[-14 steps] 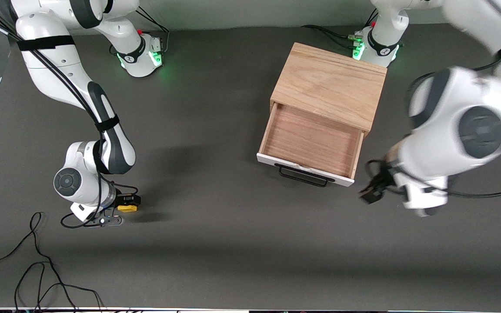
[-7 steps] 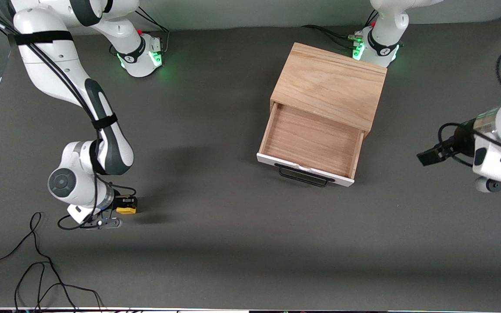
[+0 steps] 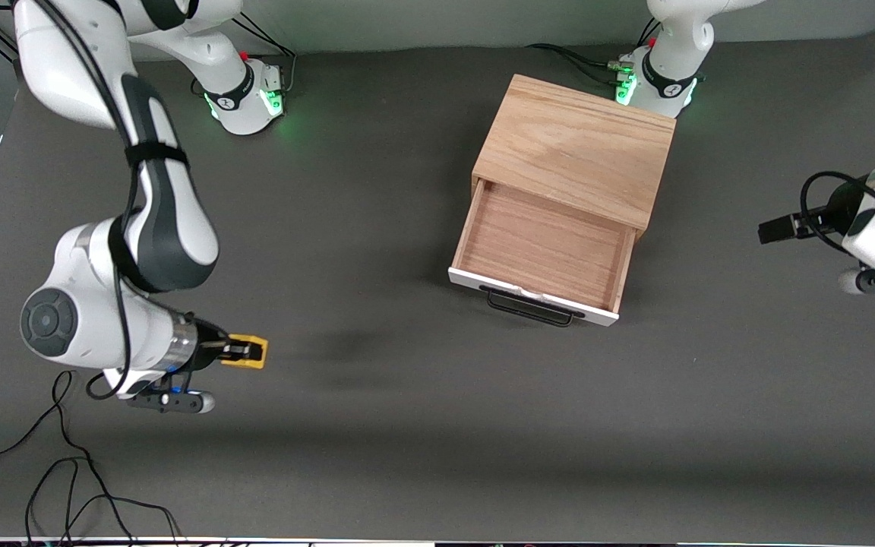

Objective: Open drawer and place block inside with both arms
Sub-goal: 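Carry the yellow cube with the right gripper over the open drawer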

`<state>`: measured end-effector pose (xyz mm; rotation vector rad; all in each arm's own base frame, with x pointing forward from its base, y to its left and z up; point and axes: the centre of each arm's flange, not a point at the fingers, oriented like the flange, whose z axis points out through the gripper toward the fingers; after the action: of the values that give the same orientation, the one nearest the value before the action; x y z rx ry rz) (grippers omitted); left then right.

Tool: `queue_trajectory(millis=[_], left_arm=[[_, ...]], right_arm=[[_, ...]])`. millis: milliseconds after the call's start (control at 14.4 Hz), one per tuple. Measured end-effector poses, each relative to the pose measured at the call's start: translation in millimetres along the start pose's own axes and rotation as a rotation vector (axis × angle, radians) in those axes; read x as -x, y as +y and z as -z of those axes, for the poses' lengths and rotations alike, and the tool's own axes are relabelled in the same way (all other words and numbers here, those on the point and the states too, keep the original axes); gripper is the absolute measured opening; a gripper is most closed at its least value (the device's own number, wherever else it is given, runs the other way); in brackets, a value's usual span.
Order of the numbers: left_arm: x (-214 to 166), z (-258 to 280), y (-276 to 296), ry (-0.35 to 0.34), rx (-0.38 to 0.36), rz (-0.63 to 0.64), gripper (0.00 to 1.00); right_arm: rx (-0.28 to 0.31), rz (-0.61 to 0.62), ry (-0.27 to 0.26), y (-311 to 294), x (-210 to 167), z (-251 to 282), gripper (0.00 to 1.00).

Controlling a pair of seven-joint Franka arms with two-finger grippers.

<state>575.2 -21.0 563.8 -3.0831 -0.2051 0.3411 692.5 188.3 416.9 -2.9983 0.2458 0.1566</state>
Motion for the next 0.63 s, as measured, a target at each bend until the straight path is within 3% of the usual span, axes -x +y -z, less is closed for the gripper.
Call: queue_trajectory(millis=[278, 626], left_arm=[[7, 5, -5, 0.027, -0.016, -0.112, 1.00], [2, 6, -19, 0.090, -0.013, -0.127, 1.00]], right_arm=[[-0.043, -0.131, 0.014, -119, 64, 51, 0.55], [-0.143, -0.188, 0.049, -245, 160, 76, 0.55]])
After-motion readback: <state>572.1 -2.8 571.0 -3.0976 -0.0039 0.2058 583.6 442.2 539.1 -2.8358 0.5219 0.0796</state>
